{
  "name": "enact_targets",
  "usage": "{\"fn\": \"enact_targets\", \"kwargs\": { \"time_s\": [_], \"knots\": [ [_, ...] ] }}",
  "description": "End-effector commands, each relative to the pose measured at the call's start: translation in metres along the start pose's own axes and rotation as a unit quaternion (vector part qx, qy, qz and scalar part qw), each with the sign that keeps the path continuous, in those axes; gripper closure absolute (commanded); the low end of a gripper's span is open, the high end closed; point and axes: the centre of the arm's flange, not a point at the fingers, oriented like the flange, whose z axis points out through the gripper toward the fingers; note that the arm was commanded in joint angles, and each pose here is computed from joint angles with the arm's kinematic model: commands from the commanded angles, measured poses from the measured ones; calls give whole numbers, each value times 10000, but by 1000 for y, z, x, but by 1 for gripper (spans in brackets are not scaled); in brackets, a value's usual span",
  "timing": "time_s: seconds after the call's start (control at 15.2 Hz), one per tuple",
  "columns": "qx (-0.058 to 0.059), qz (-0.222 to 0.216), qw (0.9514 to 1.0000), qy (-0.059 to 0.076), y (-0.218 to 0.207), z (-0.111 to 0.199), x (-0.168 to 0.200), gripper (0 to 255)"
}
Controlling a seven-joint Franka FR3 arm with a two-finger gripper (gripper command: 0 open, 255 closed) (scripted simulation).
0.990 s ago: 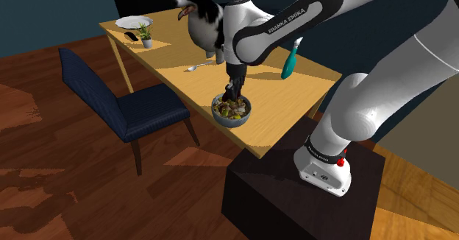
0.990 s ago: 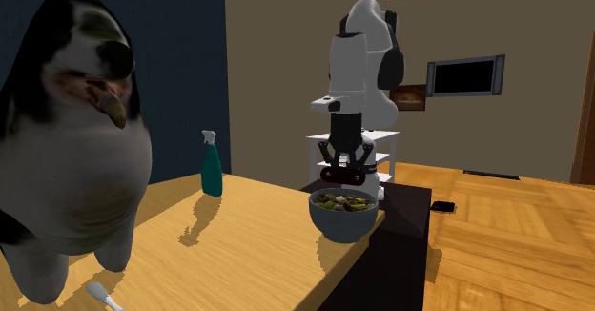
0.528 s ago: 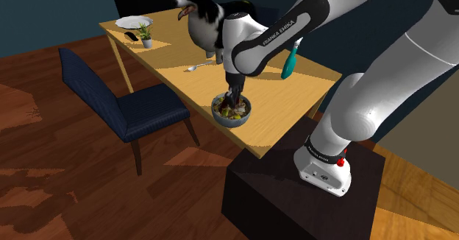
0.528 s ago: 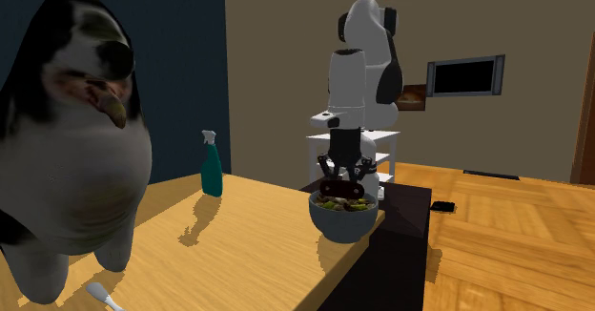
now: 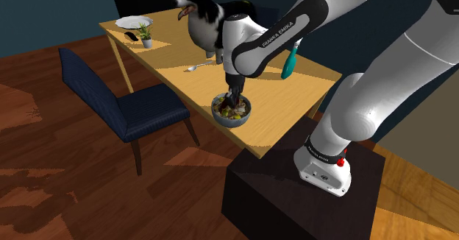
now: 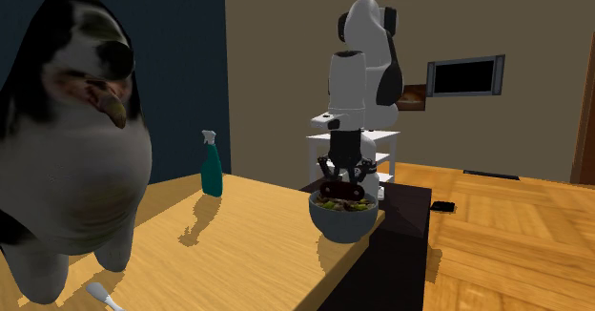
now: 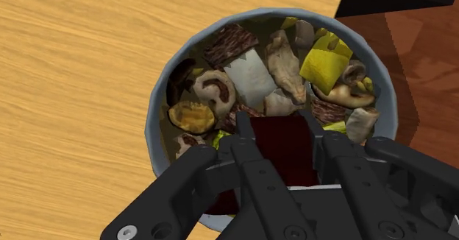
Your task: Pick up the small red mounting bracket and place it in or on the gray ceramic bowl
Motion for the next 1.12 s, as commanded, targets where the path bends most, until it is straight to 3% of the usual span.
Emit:
{"fn": "enact_targets", "kwargs": {
  "time_s": [0.0,0.26,0.53,1.06],
  "knots": [
    [0,0,10000,0,0,0,0,0],
    [0,0,10000,1,0,0,0,0],
    [0,0,10000,0,0,-50,0,0],
    [0,0,10000,1,0,-50,0,0]
  ]
}}
